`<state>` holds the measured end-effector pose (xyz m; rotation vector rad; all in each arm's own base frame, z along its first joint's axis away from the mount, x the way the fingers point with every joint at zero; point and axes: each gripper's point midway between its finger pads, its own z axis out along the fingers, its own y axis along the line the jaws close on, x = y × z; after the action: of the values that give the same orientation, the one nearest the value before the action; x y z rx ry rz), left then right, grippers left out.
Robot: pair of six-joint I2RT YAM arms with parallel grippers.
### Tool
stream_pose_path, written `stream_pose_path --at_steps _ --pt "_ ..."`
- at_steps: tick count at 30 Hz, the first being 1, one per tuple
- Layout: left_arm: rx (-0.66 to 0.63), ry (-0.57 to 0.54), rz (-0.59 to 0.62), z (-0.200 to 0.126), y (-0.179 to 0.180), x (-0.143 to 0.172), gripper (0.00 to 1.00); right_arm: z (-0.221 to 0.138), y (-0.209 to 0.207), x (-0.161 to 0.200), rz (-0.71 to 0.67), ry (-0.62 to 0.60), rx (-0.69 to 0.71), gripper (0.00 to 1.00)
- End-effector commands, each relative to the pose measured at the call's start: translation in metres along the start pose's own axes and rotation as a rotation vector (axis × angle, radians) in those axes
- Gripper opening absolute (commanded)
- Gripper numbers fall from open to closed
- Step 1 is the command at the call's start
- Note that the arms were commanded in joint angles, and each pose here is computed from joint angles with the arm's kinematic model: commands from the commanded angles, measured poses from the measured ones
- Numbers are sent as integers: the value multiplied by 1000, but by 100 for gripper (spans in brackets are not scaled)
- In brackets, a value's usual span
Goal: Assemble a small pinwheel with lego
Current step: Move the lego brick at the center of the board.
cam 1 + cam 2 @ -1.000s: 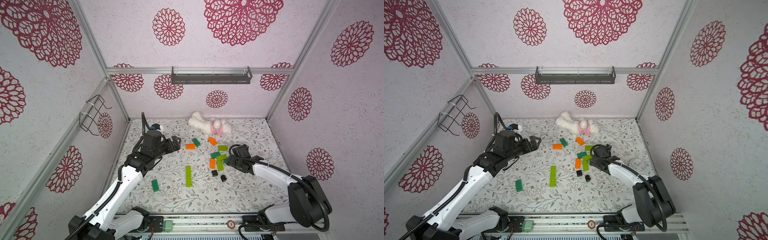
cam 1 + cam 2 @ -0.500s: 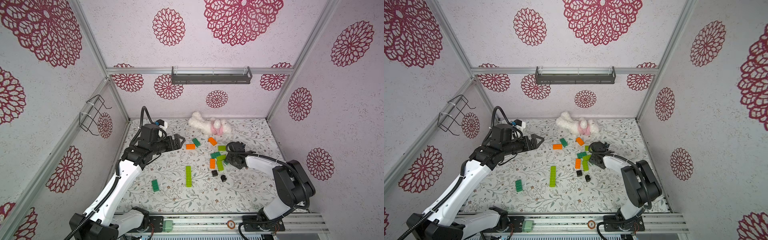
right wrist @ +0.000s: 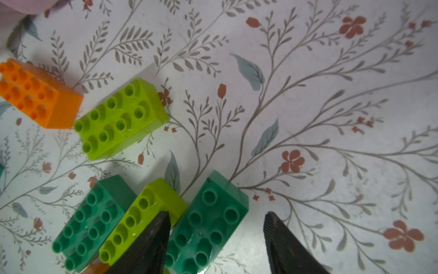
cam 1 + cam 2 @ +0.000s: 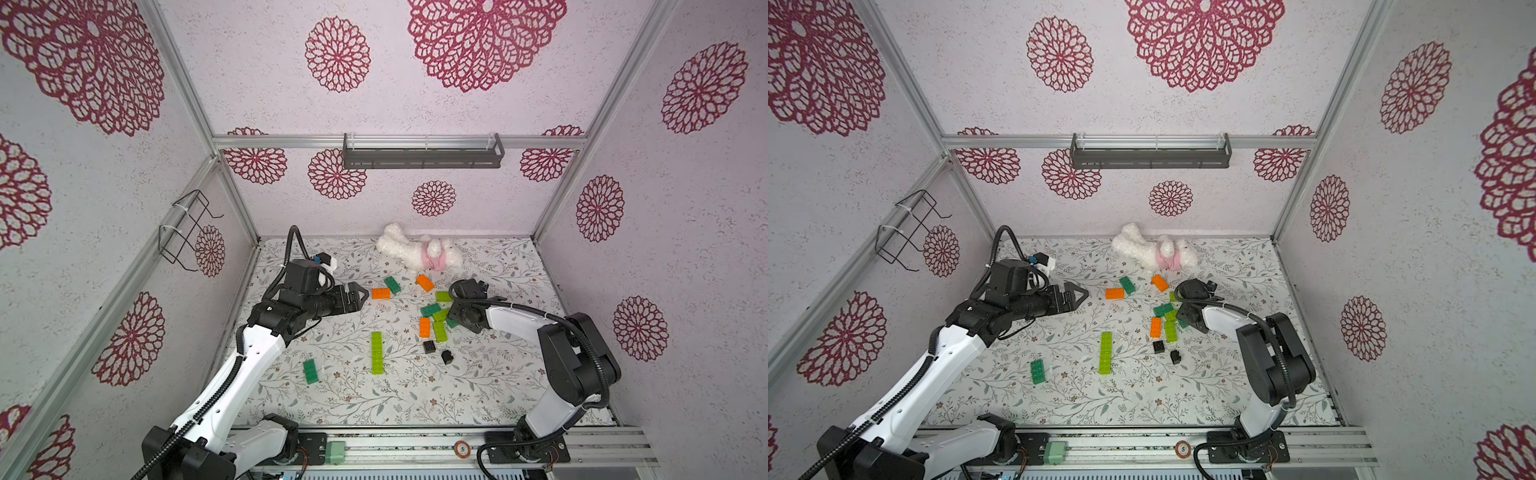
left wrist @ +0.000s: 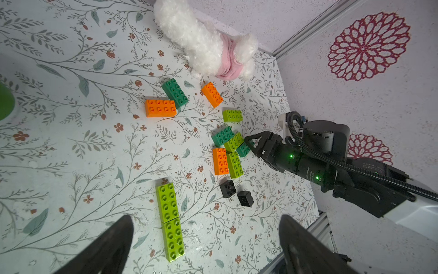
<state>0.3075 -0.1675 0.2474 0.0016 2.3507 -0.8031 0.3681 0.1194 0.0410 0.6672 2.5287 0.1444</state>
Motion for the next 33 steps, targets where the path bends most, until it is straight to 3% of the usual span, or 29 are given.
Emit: stream_pose_path --at_steps 1,14,18,22,25,28,33 --pt "24 6 23 3 -6 -1 97 4 -8 -2 28 -8 42 66" --pt "5 7 27 6 -2 0 97 5 -18 -8 26 -14 41 57" --pt "-1 8 26 7 0 0 97 -2 -18 -4 -20 -7 8 45" --pt "-1 5 29 5 -1 -1 97 -8 -16 6 -112 31 -38 40" --pt "4 6 31 6 -2 -1 97 -14 -19 10 -172 35 -48 41" --pt "10 9 32 5 -3 0 97 -24 -23 5 -220 9 -37 55" --pt "18 -2 40 2 -5 -1 97 -46 -22 2 -185 0 -69 60"
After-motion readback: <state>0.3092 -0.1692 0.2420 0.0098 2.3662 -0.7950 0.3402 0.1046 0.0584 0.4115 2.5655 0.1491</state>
